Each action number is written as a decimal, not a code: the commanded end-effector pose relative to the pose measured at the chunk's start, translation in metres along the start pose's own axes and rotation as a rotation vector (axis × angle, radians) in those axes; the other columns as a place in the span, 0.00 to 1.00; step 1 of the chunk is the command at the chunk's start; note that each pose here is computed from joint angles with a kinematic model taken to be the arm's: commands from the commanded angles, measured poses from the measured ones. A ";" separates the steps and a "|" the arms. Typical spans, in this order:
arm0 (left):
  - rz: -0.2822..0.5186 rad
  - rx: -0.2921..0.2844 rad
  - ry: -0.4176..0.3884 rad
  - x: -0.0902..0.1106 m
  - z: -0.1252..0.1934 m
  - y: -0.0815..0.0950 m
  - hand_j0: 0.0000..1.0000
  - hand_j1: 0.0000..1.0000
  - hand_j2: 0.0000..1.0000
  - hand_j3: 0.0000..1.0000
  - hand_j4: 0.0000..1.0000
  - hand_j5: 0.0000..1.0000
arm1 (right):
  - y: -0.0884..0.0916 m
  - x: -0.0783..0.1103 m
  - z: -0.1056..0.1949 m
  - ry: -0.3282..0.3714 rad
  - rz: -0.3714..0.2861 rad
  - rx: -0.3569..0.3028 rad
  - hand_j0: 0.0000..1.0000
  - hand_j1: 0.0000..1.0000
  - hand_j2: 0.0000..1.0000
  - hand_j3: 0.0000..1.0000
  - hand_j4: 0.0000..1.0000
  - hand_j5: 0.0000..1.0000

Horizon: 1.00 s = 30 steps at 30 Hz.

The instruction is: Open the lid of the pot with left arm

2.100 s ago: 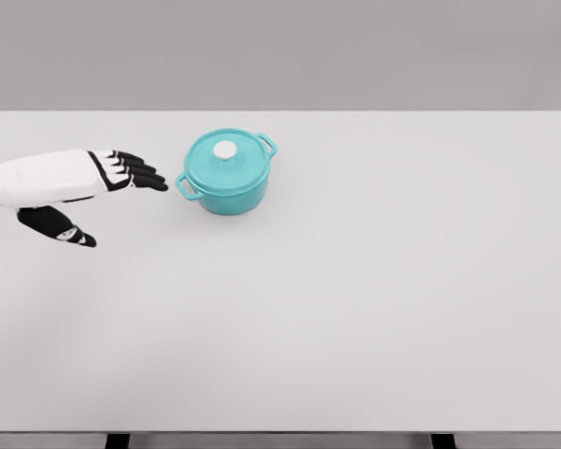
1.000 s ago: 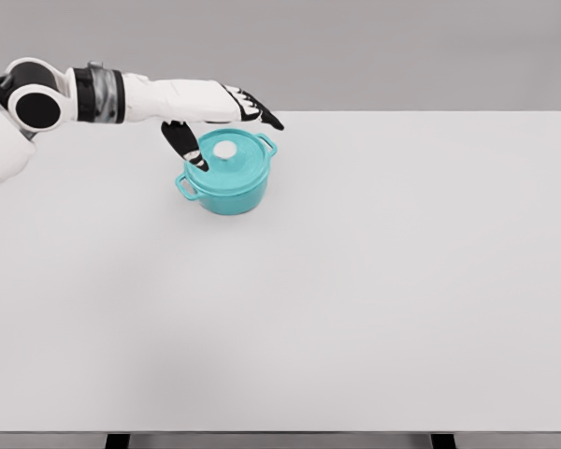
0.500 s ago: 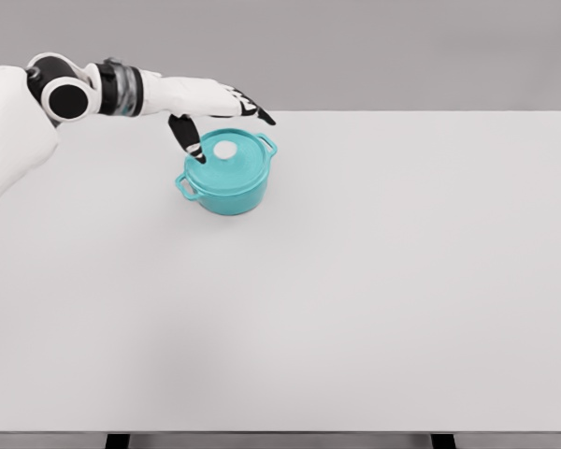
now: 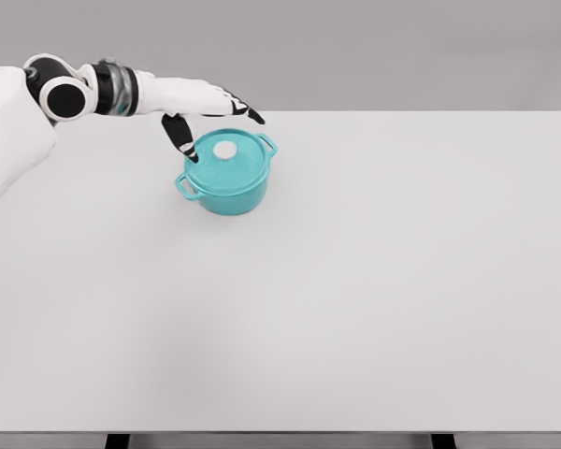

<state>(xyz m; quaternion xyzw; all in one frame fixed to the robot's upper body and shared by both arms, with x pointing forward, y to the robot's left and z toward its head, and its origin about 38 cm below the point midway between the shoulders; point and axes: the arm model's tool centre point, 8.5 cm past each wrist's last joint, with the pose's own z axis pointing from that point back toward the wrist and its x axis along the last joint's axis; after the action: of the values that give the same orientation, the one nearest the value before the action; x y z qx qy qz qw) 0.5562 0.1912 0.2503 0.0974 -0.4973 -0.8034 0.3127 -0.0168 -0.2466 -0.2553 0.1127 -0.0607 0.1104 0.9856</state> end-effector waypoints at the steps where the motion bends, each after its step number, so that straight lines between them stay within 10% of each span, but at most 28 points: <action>1: 0.015 0.004 -0.001 0.000 -0.004 0.000 0.96 0.96 0.96 0.96 0.96 0.96 | 0.000 0.000 0.000 0.000 0.000 0.000 1.00 1.00 1.00 1.00 1.00 1.00; 18: 0.019 -0.031 -0.002 0.001 -0.010 -0.012 0.80 0.80 0.80 0.80 0.80 0.80 | 0.000 0.000 0.000 0.000 0.000 0.000 1.00 1.00 1.00 1.00 1.00 1.00; 23: 0.026 -0.026 -0.005 0.001 -0.010 -0.012 0.55 0.55 0.55 0.55 0.55 0.55 | 0.000 0.001 0.000 -0.002 0.001 0.000 1.00 1.00 1.00 1.00 1.00 1.00; 30: 0.032 -0.026 -0.007 0.001 -0.010 -0.014 0.45 0.45 0.45 0.45 0.45 0.45 | 0.000 0.000 0.000 0.000 0.000 0.000 1.00 1.00 1.00 1.00 1.00 1.00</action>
<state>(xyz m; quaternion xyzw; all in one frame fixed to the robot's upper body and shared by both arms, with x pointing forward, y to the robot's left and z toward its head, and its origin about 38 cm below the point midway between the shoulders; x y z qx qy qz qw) 0.5546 0.1873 0.2317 0.0827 -0.4863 -0.8075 0.3234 -0.0168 -0.2466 -0.2553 0.1127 -0.0607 0.1104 0.9856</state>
